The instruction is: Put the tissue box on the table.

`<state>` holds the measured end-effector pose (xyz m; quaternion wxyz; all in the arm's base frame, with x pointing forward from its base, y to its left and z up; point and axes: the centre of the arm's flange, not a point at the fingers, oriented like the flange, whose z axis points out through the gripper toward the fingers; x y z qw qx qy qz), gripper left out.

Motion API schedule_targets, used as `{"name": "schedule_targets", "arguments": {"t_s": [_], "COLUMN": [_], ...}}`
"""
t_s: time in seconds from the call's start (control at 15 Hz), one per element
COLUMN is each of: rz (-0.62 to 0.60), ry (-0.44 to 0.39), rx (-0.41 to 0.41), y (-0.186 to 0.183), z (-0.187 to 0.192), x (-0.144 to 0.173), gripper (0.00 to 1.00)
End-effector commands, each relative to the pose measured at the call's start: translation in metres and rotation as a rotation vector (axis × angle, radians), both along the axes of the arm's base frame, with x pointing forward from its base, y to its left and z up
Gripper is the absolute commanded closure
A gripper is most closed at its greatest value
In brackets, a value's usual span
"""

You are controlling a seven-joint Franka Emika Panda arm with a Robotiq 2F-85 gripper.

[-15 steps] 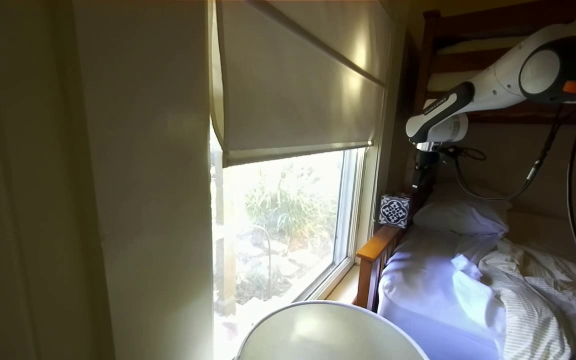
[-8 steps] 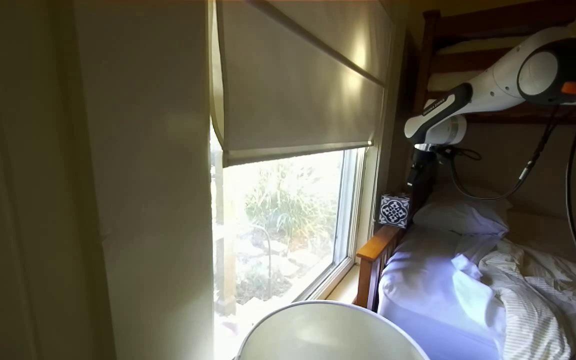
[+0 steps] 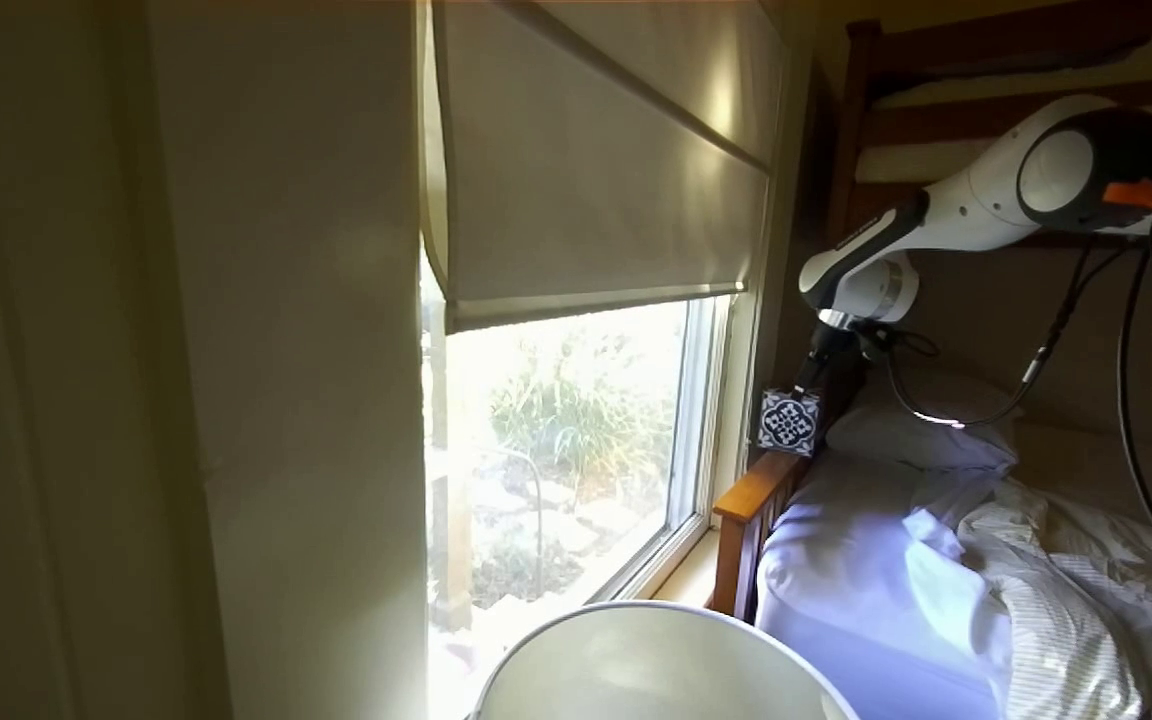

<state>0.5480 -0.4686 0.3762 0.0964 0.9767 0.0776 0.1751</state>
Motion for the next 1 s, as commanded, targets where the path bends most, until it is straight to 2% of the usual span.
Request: {"name": "schedule_targets", "arguments": {"t_s": [0.0,0.33,0.6,0.67,0.8,0.93], "rz": [0.05,0.098,0.114,0.116,0.113,0.112], "ry": [-0.035,-0.036,-0.013,-0.005,0.011,0.016], "rx": [0.018,-0.015,-0.004,0.002,0.008,0.008], "y": [-0.008,-0.01,-0.012,-0.011,-0.011,-0.011], "z": [-0.013,-0.013,-0.018,-0.021,-0.026,-0.028], "x": [0.015,0.032,0.04,0.042,0.042,0.042], "gripper": [0.0,0.0,0.02,0.23,0.31,0.47]}}
